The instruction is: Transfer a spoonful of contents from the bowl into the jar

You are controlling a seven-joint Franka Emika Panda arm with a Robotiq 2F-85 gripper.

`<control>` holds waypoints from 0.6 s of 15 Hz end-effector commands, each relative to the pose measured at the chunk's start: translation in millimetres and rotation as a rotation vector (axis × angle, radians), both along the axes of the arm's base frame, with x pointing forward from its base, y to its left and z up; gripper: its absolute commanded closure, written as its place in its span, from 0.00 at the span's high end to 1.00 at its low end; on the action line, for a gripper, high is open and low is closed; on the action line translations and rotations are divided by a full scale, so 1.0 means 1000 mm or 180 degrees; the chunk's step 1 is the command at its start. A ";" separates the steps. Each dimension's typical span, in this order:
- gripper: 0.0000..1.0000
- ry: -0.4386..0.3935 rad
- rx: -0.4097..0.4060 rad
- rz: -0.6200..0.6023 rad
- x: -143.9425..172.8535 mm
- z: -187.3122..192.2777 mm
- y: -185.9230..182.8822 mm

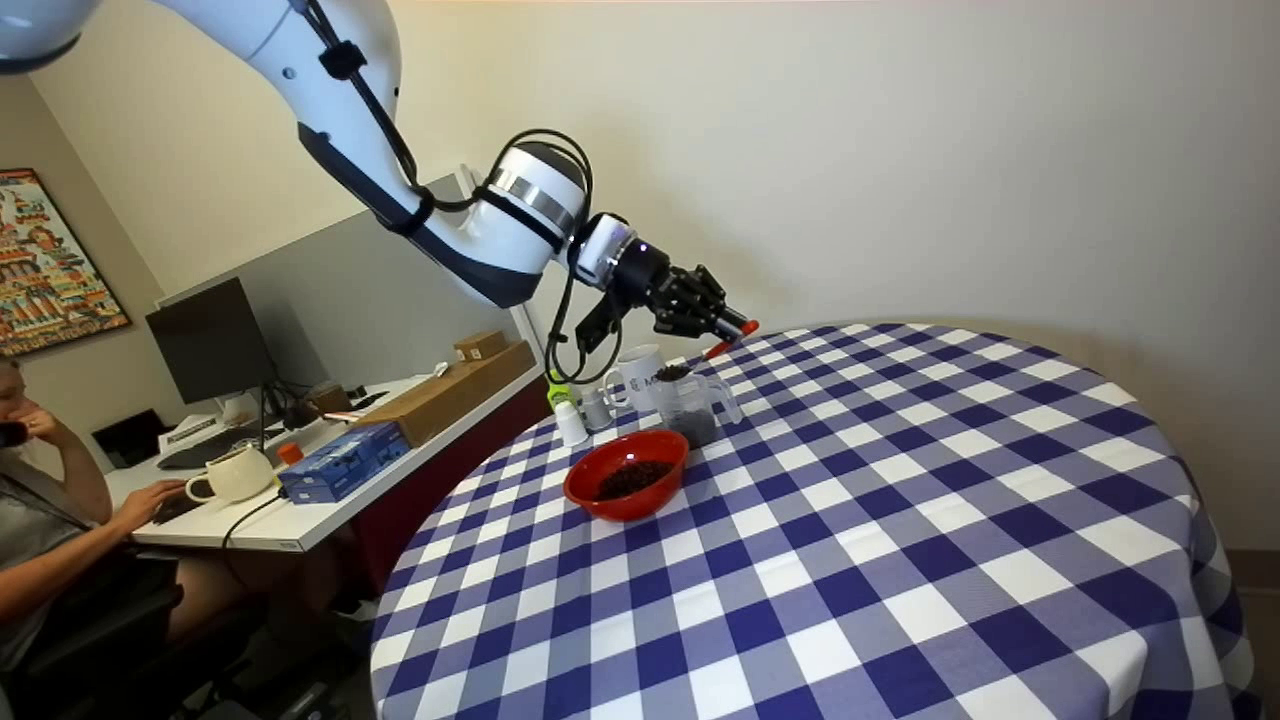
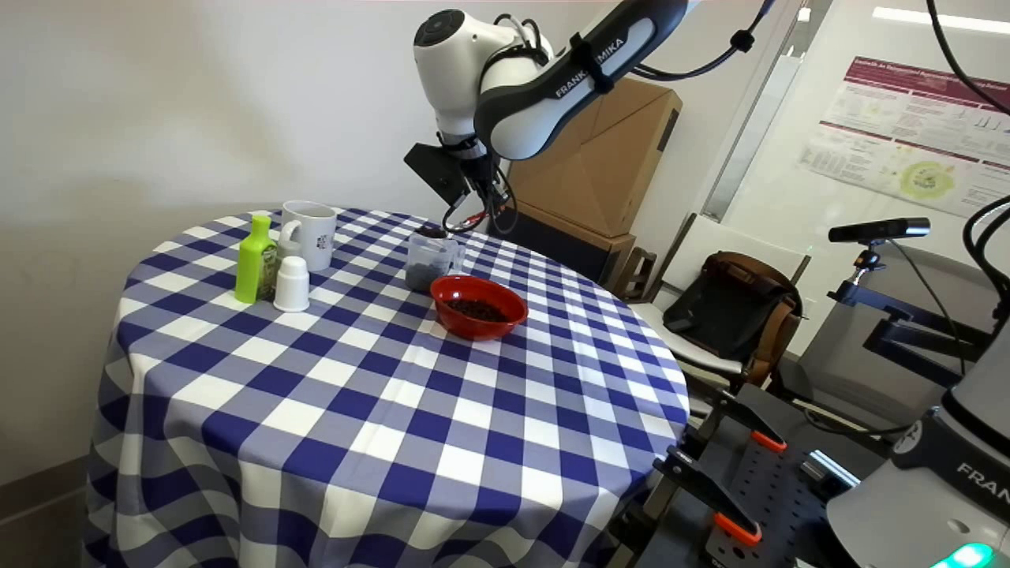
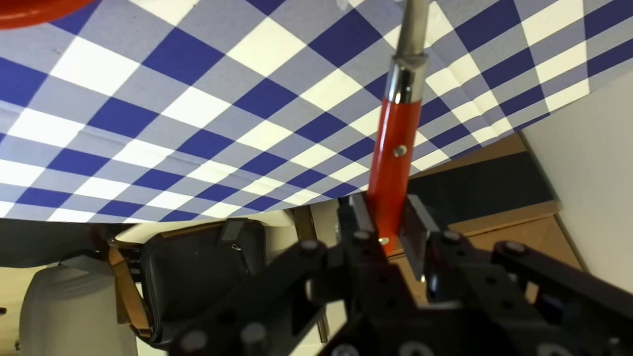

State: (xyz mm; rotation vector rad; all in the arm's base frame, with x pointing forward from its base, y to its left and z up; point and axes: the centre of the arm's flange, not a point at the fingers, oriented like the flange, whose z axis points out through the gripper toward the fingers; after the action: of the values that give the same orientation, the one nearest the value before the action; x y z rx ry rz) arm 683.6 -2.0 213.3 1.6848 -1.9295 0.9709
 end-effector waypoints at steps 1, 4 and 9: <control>0.05 -0.0143 -0.0090 -0.0066 0.003 0.002 -0.001; 0.05 -0.0200 -0.0118 -0.0084 0.000 0.002 -0.003; 0.05 -0.0315 -0.0221 -0.0014 -0.013 -0.004 0.002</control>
State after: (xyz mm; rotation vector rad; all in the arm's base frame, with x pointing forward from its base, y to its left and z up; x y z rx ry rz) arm 682.5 -4.3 212.0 1.6303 -1.9463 1.0629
